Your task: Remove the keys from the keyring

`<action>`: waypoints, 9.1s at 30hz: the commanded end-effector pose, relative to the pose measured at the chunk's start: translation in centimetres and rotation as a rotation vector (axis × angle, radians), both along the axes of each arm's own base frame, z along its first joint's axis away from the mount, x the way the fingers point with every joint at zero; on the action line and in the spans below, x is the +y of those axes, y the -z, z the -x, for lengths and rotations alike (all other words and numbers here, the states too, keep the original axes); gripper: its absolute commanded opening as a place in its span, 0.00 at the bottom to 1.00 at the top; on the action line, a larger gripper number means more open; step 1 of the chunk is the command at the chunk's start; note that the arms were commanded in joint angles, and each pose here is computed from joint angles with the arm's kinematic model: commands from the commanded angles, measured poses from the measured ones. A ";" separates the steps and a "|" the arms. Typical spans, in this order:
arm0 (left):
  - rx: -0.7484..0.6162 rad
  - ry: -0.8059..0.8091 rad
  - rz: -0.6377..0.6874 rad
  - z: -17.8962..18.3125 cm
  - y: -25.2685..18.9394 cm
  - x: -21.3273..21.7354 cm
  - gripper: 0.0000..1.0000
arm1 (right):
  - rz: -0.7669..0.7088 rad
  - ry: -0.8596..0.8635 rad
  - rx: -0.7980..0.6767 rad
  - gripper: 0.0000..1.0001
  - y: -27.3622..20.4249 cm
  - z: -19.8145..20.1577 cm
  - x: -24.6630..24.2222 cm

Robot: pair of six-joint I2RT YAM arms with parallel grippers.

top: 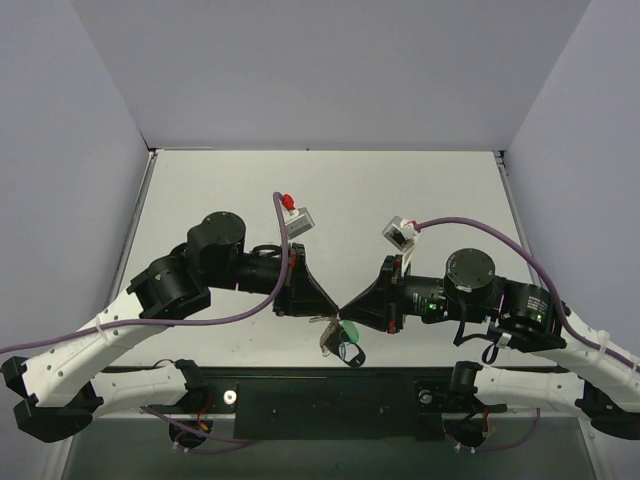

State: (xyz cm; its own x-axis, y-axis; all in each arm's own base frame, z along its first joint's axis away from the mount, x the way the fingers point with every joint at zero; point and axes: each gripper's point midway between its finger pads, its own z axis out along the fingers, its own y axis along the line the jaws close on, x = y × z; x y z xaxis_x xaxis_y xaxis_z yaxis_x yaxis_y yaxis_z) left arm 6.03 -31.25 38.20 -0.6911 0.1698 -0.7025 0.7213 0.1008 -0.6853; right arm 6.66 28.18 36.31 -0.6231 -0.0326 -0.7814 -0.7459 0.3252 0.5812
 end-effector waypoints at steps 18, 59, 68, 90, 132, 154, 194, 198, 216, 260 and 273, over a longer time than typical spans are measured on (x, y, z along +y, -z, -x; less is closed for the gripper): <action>-0.075 -0.019 0.258 1.4 -8.1 1.8 0.29 | -0.297 -0.042 -0.090 0.00 -3.8 1.6 0.2; -0.086 -0.022 0.298 3.1 -7.7 3.2 0.37 | -0.625 -0.597 -0.116 0.00 -13.2 8.1 1.0; -0.111 -0.186 0.376 1.5 -9.5 5.2 0.43 | -0.612 -0.518 -0.122 0.00 -12.9 5.8 1.2; -0.130 -0.123 0.429 2.4 -9.4 4.9 0.54 | -0.579 -0.362 -0.102 0.00 -11.5 2.0 2.2; -0.135 -0.152 0.350 0.0 -7.9 1.8 0.05 | -0.548 -0.201 -0.089 0.00 -9.7 -0.5 1.4; -0.214 -0.124 0.141 0.5 -5.4 3.4 0.00 | -0.331 -0.128 -0.111 0.56 -7.3 -0.7 -0.2; -0.182 0.098 -0.034 1.6 -2.3 0.7 0.00 | -0.015 -0.221 -0.085 0.27 -1.5 0.2 1.3; -0.181 0.102 -0.030 1.7 -2.3 0.7 0.00 | -0.007 -0.224 -0.086 0.13 -1.3 0.1 1.9; -0.185 0.016 -0.033 0.5 -3.1 0.9 0.42 | -0.029 -0.211 -0.118 0.00 -0.7 0.9 1.4; -0.208 -0.264 0.246 -2.0 -5.6 2.7 0.50 | -0.475 -0.009 -0.155 0.00 -7.7 -1.4 1.0; -0.231 -0.253 0.231 -1.7 -6.0 3.2 0.07 | -0.502 -0.117 -0.149 0.00 -8.6 0.4 1.2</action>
State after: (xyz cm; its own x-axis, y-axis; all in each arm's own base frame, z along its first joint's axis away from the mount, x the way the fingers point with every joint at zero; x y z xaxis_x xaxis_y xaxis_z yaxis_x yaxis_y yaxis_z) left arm 7.79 -28.69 41.92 -0.5575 -0.1230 -0.8210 0.8025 0.1735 -0.5709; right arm 8.25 29.83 40.97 -0.5522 0.2544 -0.7939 -0.8034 0.0920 0.5883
